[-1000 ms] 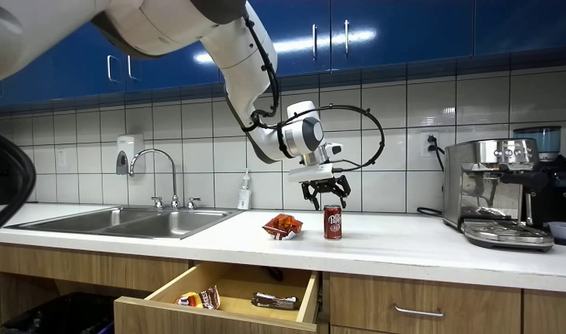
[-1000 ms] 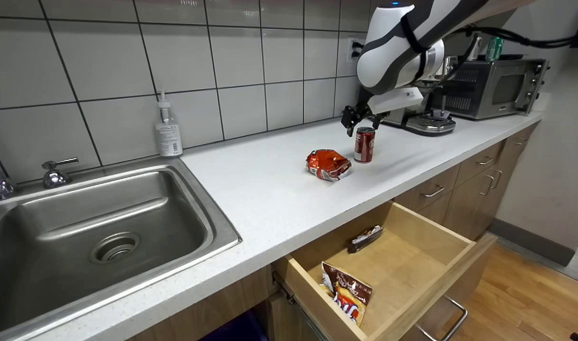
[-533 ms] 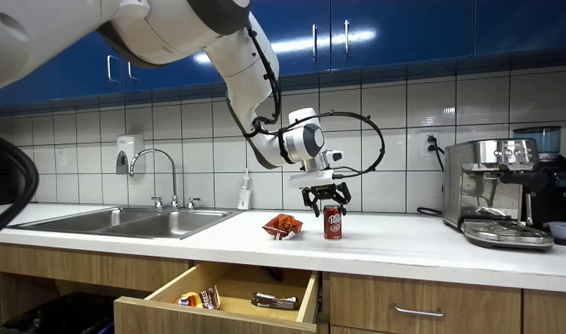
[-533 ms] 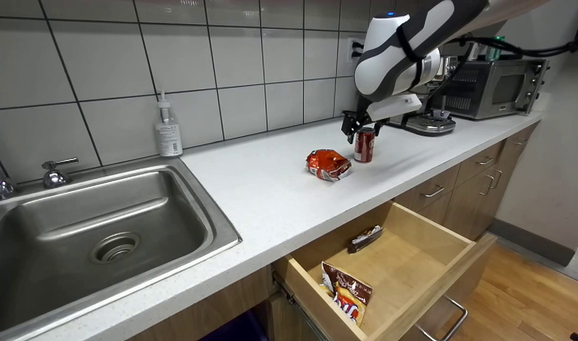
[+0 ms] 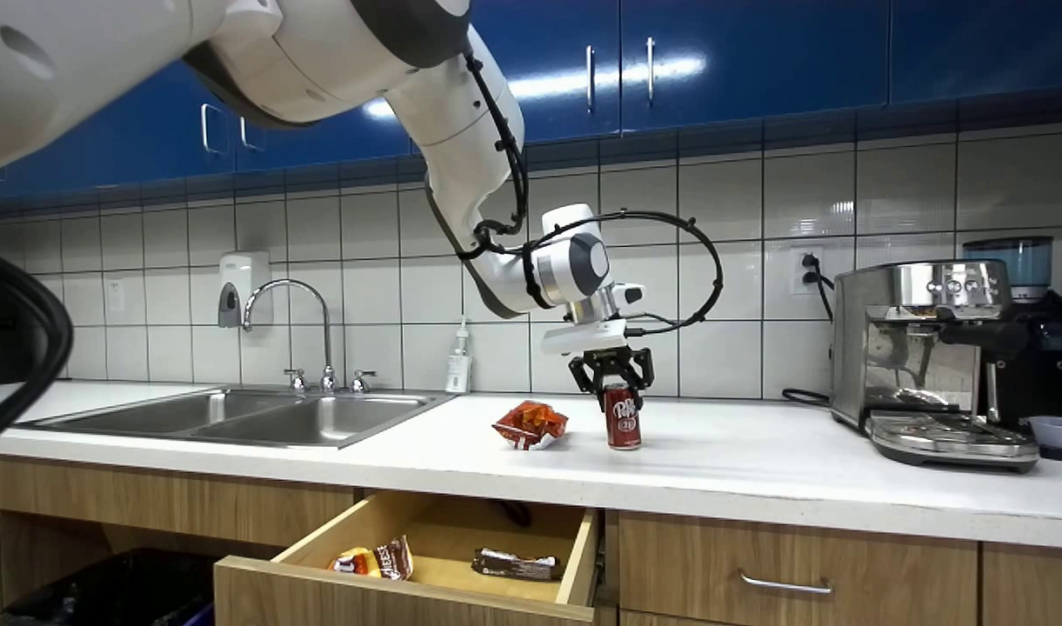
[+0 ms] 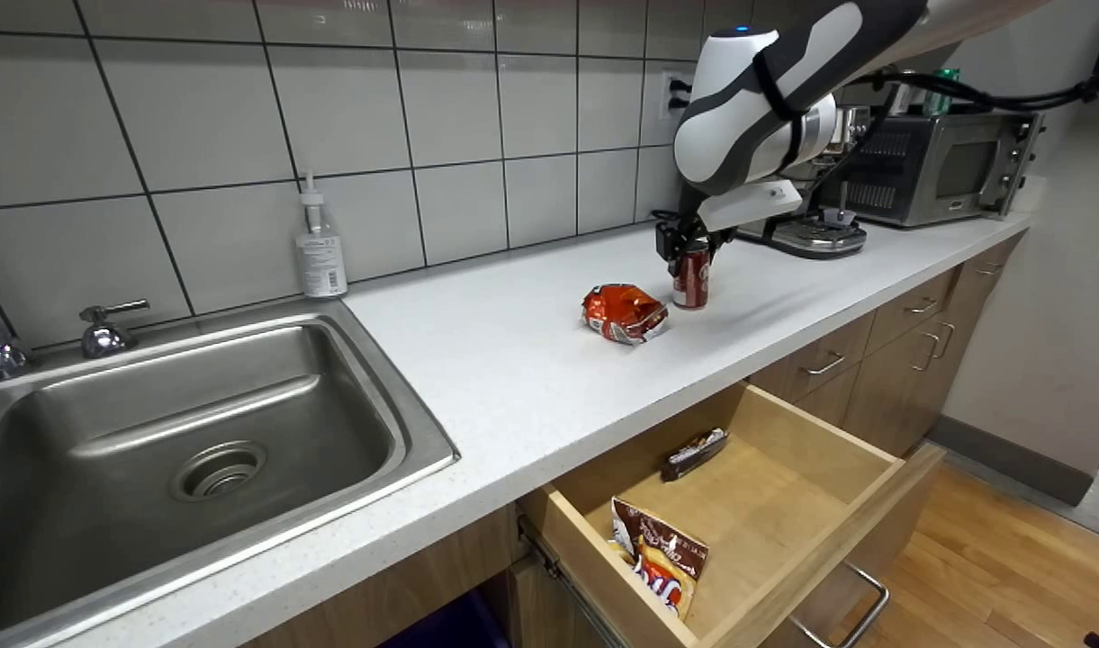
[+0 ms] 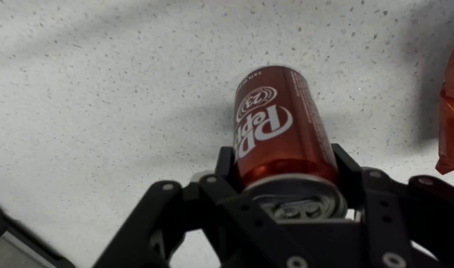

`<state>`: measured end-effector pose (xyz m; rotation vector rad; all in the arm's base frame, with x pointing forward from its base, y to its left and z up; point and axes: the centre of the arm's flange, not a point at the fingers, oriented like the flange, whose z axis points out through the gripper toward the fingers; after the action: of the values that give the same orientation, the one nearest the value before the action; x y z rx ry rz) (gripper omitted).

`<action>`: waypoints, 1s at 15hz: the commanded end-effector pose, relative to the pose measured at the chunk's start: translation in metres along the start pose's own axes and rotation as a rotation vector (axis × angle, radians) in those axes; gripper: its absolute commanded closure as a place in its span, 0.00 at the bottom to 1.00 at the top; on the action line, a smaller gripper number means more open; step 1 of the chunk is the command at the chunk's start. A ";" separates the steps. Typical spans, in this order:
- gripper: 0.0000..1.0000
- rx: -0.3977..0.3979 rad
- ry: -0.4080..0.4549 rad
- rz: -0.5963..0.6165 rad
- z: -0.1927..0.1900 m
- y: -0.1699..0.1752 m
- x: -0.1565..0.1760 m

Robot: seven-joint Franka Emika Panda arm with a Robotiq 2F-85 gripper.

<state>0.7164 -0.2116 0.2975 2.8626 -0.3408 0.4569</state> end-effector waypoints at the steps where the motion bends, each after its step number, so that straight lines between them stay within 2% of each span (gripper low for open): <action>1: 0.61 0.004 -0.021 -0.021 -0.005 0.004 0.000; 8: 0.61 -0.011 -0.016 -0.056 -0.030 0.002 -0.017; 15: 0.61 -0.010 -0.023 -0.093 -0.062 0.001 -0.055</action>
<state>0.6861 -0.1993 0.3133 2.8641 -0.2725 0.4049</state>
